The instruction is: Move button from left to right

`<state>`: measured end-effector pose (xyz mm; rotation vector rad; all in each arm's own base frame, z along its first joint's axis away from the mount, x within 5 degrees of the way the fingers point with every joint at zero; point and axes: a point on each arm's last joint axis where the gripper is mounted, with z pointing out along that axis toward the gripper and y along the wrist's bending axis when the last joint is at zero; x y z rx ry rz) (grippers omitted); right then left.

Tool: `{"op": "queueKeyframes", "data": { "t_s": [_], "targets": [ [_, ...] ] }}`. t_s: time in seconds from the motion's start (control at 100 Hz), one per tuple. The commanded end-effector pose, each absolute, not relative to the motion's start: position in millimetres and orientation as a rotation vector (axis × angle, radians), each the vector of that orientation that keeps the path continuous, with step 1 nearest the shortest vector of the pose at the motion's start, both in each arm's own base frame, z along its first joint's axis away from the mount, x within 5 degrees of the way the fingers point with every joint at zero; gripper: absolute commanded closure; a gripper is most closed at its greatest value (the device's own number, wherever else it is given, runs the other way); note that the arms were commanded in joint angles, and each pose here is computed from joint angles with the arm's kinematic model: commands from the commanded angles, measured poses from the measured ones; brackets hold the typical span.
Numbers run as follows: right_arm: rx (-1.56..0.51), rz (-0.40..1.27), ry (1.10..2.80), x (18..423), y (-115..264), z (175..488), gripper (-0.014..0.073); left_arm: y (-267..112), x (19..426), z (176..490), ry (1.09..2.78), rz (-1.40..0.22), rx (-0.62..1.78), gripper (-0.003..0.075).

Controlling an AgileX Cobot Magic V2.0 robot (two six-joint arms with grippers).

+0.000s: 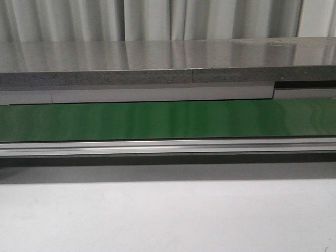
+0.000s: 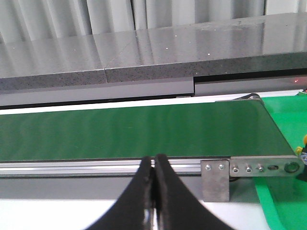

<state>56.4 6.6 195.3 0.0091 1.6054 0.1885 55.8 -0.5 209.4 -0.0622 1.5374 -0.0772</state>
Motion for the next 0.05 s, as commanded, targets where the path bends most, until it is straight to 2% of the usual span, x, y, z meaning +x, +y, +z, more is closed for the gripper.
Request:
{"op": "queueKeyframes", "data": {
  "t_s": [0.0,0.04],
  "targets": [
    [-0.001,0.181,1.487,54.0,6.1,208.7,0.0663,-0.8,55.6,198.7,1.481,-0.09,-0.06,0.0741],
    [-0.001,0.181,1.487,54.0,6.1,208.7,0.0663,-0.8,55.6,198.7,1.481,-0.09,-0.06,0.0741]
  ]
}}
